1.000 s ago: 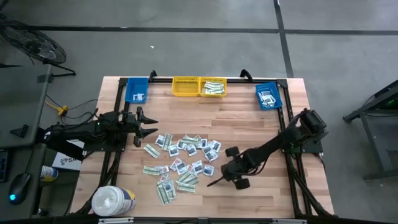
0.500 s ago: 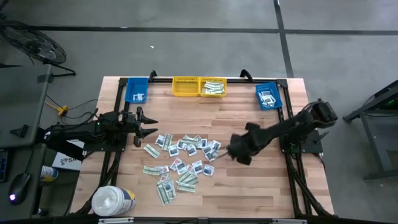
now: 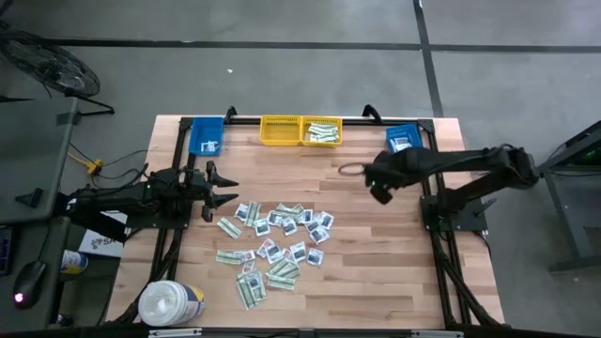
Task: Pick & Place First Aid Supplies
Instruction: Put the black towelette pack into the right blue bin
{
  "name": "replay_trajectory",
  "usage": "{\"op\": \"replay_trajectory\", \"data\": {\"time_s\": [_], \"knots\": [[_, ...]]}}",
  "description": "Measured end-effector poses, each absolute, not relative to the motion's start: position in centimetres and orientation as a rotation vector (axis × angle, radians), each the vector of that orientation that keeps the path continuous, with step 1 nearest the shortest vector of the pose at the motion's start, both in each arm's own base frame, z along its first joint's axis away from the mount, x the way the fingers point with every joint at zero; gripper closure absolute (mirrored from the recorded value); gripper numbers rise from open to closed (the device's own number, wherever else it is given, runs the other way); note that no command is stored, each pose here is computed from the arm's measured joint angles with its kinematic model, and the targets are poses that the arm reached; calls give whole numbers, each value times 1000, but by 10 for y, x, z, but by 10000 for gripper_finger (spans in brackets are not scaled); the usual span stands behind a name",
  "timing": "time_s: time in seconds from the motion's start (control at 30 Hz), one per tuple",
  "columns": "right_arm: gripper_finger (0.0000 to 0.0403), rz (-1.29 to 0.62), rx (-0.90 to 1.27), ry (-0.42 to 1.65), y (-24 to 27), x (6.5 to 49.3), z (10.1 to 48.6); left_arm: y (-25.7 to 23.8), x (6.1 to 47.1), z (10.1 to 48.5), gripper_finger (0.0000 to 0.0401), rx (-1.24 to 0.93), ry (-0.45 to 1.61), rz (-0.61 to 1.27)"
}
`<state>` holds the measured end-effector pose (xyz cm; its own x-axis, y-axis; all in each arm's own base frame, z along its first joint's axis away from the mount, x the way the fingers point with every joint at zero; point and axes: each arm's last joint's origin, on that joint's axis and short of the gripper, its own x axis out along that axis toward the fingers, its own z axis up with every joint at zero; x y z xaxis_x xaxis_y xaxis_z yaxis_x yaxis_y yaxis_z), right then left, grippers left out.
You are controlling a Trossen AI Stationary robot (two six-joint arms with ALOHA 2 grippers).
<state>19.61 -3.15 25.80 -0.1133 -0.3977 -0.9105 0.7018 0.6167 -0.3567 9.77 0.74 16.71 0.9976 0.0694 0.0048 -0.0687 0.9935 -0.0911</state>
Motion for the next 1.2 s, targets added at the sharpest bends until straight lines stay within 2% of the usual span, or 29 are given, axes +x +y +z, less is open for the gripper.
{"op": "replay_trajectory", "data": {"time_s": [0.6,1.0,1.2], "knots": [[393,-1254,414,1521,-124,169,246,7,98,167,229,-91,-8,69],[391,-1278,499,1658,-172,166,211,7,98,167,229,-91,-8,70],[391,-1231,535,1672,-188,167,195,7,98,167,229,-91,-8,69]]}}
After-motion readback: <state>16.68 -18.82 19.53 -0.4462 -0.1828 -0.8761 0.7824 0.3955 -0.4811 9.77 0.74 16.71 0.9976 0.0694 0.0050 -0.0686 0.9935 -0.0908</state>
